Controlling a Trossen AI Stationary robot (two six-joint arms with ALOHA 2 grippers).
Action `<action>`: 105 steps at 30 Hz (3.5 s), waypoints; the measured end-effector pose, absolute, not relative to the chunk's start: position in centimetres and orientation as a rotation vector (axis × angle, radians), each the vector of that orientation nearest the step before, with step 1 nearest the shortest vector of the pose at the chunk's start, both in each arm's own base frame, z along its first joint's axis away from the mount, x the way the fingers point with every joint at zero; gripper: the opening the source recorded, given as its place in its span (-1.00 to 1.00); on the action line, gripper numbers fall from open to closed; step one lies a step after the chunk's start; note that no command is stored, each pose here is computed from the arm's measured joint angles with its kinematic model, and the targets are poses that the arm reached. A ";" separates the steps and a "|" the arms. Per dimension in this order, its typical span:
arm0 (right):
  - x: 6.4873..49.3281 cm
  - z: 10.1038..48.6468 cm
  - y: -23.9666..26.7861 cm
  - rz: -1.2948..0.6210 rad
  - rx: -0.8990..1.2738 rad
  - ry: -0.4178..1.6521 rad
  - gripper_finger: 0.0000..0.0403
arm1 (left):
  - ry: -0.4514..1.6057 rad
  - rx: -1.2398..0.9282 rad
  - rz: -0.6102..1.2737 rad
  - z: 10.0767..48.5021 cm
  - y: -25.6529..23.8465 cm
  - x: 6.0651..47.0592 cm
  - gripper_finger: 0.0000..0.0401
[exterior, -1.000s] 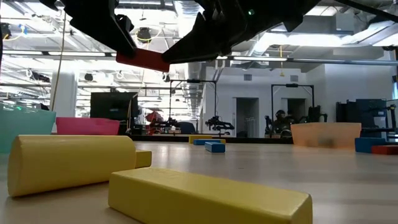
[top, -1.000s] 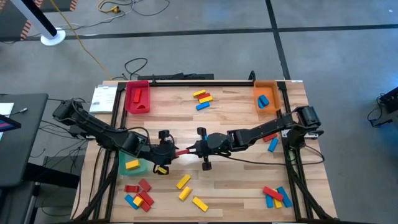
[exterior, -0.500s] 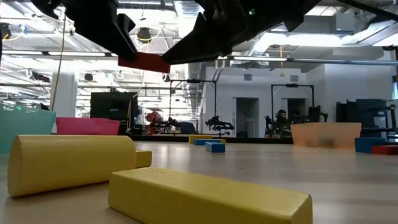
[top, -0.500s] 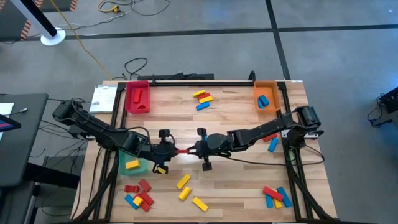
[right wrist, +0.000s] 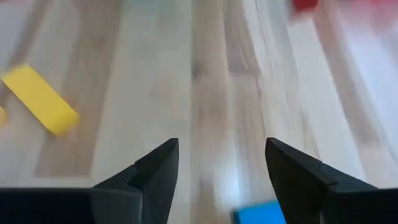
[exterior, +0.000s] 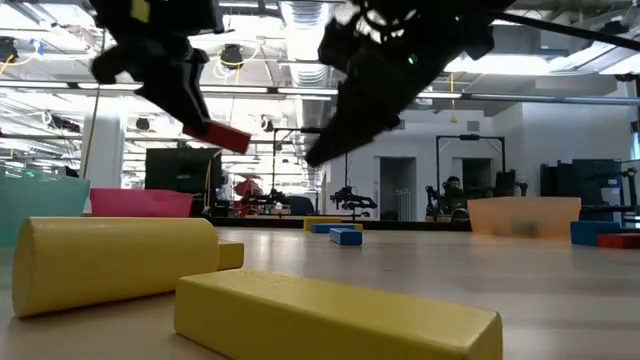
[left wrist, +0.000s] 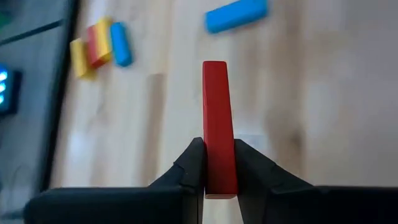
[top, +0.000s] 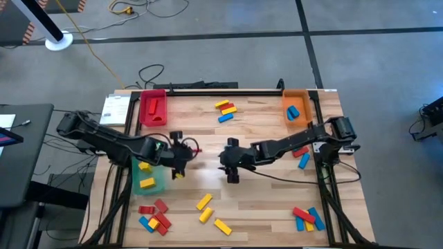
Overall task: Sort blocks
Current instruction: Put the red block into the red bin, then put the blue block into the orange bin
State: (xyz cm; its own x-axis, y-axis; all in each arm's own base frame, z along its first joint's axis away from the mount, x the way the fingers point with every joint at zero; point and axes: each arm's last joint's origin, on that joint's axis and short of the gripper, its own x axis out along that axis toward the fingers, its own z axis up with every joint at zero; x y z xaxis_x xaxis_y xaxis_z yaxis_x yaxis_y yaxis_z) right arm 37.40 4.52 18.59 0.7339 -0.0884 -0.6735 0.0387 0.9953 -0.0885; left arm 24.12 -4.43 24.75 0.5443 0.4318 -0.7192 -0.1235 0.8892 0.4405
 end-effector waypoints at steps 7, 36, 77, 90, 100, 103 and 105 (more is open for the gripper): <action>36.6 17.9 5.0 -0.072 -0.063 0.844 0.23 | 1.012 0.374 0.592 25.8 -0.1 22.3 -0.75; 31.4 13.5 12.6 -0.010 -0.004 0.935 0.05 | 1.321 -0.102 1.103 25.4 17.0 13.4 -0.71; 32.1 14.1 12.8 -0.013 -0.045 0.827 0.04 | 0.983 -0.106 0.799 28.0 14.0 15.7 -0.07; 33.7 14.2 8.0 -0.255 0.161 0.795 0.08 | 0.743 -0.097 0.502 31.1 7.1 16.1 -0.07; 34.1 14.2 5.6 -0.345 0.237 0.789 0.35 | 0.742 -0.097 0.352 30.8 4.0 17.7 -0.07; 34.2 14.1 4.9 -0.371 0.258 0.788 0.37 | 0.741 -0.089 0.319 30.7 3.3 18.1 -0.07; 34.2 14.1 4.4 -0.386 0.271 0.784 0.37 | 0.720 -0.084 0.294 30.4 2.8 18.6 -0.07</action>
